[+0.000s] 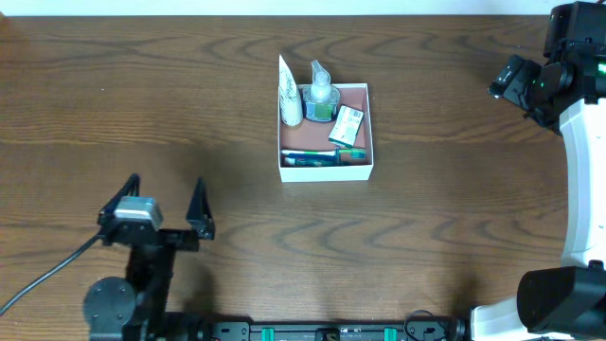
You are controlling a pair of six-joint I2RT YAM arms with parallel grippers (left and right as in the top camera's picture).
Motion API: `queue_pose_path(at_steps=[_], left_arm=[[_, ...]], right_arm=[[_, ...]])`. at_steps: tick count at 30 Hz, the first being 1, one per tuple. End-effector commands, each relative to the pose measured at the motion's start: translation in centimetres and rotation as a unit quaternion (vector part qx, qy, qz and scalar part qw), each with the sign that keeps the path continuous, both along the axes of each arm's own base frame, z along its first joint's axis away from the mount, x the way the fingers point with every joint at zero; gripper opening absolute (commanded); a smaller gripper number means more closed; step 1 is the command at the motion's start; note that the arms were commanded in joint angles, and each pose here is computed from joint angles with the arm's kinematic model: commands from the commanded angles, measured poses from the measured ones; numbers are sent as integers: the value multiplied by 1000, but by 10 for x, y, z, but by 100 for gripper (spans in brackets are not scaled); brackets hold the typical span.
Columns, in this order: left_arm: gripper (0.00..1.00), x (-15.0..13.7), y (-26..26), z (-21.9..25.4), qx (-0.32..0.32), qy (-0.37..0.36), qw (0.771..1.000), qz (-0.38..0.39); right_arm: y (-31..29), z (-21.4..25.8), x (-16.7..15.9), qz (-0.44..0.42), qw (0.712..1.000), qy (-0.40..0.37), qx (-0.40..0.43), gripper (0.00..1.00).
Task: Pack container
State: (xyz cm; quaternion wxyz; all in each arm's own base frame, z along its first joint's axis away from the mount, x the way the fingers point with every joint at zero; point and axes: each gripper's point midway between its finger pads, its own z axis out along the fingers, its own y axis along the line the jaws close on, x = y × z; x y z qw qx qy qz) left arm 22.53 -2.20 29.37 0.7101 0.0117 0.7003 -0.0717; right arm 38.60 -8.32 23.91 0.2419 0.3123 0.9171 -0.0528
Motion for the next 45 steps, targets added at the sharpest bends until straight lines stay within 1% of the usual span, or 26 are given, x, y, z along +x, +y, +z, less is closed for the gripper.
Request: queue_pose_path(at_steps=[1,4,10,21,28,34,45], left_arm=[[98,5,-6,-21,18,-19,1000,-16],[98,8,-6,-42,19,-29,999,-16],[98,9,-7,-67,18,-42,999,-20],[98,19,-10,-116,23,0,999,-27],[98,19,-10,-116,43,-3,999,-26],[98,17,-10,-153,47,73,996,-29],[98,17,-8,-154,48,73,996,-24]], right_arm=[[-2,0,0,-7,1000,-1,1,99],[-2,0,0,-7,1000,-1,1,99],[-2,0,0,-7,1000,-1,1,99],[-2,0,0,-7,1000,-1,1,99],[-2,1,0,-7,1000,-1,1,99],[-2,0,0,-7,1000,-1,1,99],[-2,0,0,-7,1000,-1,1,99]])
